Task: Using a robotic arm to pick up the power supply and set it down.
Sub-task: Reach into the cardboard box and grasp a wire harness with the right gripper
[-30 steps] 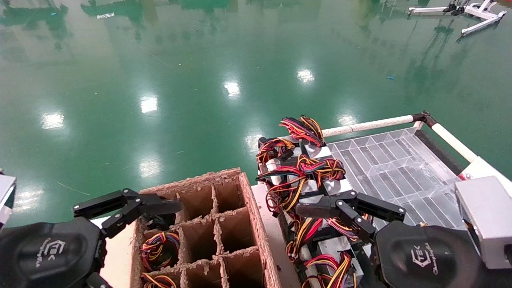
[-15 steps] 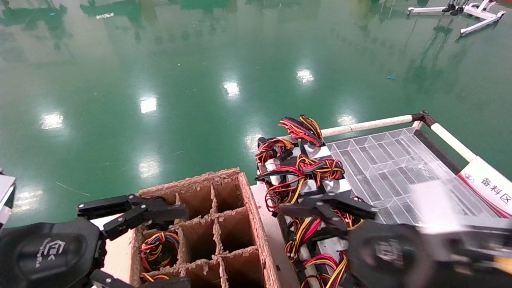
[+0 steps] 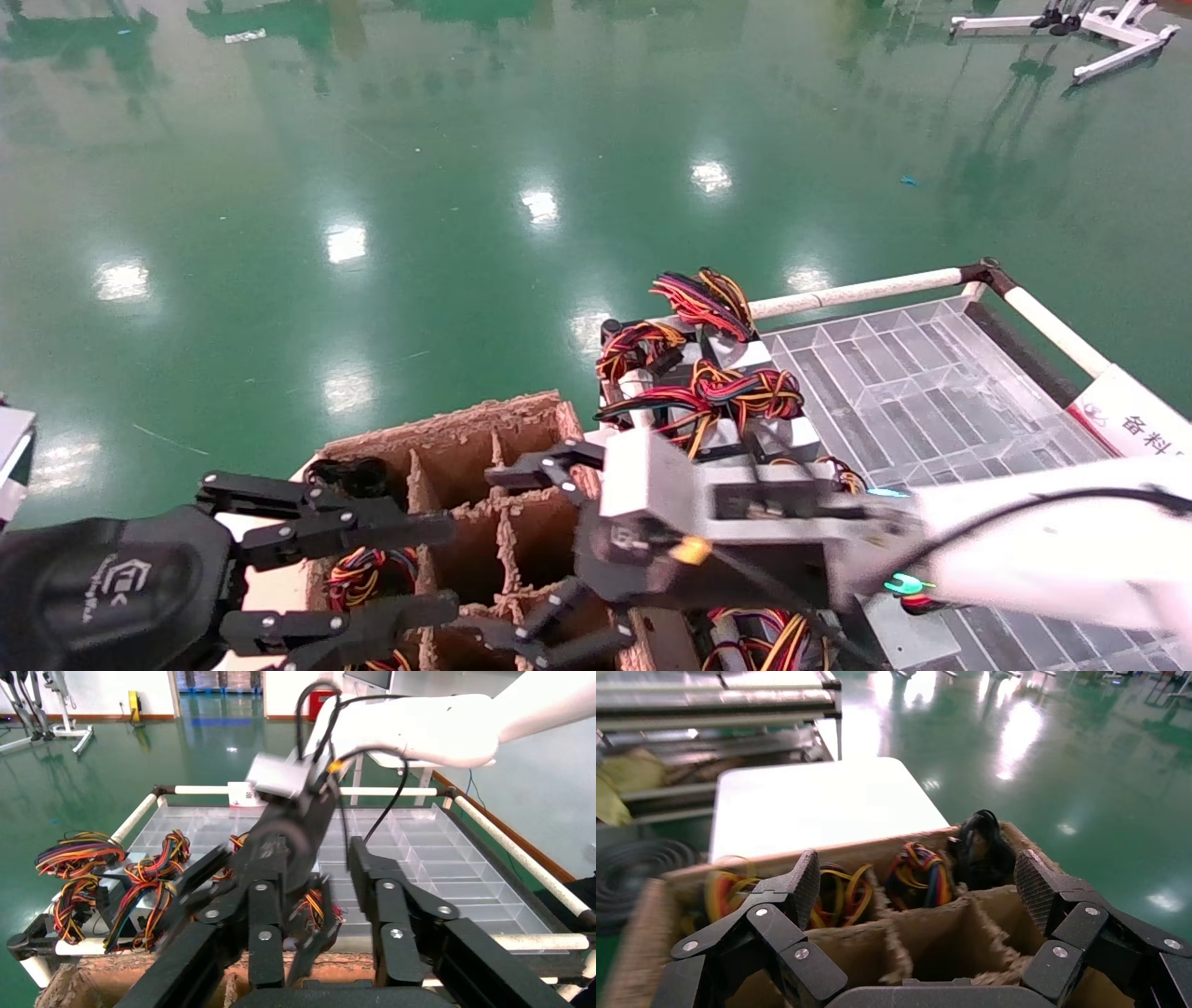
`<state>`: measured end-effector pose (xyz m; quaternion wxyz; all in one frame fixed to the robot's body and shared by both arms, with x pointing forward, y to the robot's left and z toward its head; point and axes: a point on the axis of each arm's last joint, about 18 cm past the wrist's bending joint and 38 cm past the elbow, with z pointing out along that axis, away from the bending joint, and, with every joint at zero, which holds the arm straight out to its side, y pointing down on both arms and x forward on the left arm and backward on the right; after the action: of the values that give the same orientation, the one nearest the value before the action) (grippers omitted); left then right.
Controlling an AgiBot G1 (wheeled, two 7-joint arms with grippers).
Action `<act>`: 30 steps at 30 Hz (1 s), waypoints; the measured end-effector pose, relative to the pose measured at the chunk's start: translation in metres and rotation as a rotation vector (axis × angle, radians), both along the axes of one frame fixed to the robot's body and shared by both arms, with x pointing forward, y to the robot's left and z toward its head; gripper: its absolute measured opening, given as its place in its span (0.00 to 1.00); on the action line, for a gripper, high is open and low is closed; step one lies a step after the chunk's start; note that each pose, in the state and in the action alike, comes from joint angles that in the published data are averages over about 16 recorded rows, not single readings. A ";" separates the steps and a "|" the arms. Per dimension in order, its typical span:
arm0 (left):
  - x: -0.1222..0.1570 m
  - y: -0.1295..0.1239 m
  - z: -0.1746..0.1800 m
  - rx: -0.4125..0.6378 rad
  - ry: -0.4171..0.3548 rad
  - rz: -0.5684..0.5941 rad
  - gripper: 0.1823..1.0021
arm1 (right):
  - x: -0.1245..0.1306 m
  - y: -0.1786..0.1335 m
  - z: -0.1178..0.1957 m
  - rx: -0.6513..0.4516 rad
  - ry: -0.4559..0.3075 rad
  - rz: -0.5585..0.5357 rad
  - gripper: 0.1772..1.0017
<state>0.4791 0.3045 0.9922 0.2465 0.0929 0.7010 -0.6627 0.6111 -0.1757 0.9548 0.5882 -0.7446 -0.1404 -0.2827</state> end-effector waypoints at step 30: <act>0.000 0.000 0.000 0.000 0.000 0.000 0.06 | 0.062 0.094 -0.030 -0.206 -0.220 -0.005 0.95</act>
<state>0.4791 0.3045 0.9922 0.2465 0.0929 0.7010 -0.6627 0.6732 -0.0820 0.9246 0.4891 -0.7658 -0.2304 -0.3483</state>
